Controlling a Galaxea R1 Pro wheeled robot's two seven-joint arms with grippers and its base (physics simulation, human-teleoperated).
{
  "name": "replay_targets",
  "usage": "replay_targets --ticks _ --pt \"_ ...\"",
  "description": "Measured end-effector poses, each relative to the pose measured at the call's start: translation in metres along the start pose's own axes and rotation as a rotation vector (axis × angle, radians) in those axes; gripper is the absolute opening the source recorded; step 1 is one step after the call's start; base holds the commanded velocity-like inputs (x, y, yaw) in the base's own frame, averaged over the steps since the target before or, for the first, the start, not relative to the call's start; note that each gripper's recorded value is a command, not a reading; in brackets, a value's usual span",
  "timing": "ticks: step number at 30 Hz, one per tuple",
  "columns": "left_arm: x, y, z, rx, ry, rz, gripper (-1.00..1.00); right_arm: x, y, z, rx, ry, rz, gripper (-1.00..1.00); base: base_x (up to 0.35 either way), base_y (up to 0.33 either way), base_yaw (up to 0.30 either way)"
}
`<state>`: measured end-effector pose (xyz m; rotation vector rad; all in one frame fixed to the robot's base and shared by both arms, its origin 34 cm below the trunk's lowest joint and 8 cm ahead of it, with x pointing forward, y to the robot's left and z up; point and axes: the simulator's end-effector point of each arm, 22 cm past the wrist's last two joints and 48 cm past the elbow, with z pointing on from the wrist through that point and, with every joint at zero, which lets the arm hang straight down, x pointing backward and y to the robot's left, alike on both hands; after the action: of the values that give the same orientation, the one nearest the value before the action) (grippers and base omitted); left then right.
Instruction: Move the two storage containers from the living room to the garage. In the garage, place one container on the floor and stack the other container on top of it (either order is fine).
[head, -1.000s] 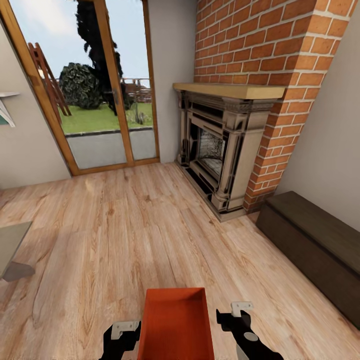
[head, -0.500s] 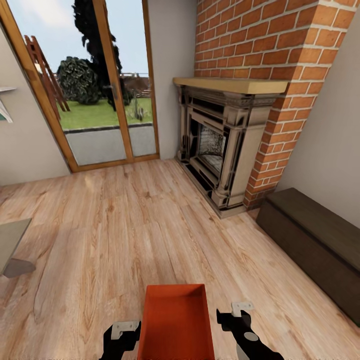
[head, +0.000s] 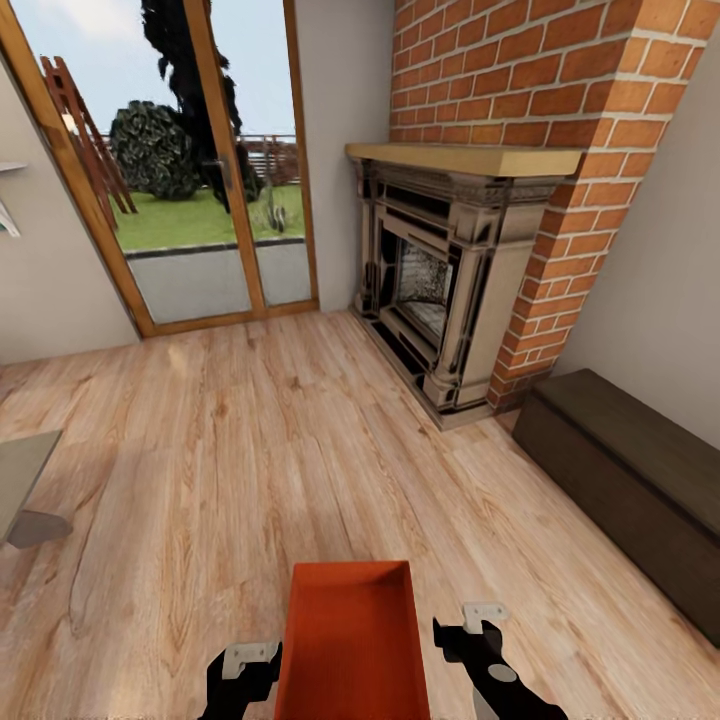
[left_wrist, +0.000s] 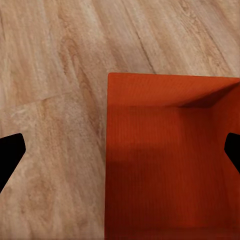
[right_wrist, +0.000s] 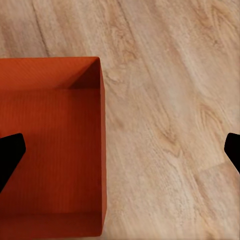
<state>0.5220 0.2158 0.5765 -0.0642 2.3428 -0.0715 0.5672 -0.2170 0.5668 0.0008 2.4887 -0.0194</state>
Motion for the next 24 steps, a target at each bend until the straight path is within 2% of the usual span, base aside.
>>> replay_targets --ticks 24 --pt "0.019 0.001 0.001 -0.003 0.039 -0.001 1.0 0.02 -0.01 0.006 0.012 0.038 -0.006 1.0 0.0 0.0 0.0"
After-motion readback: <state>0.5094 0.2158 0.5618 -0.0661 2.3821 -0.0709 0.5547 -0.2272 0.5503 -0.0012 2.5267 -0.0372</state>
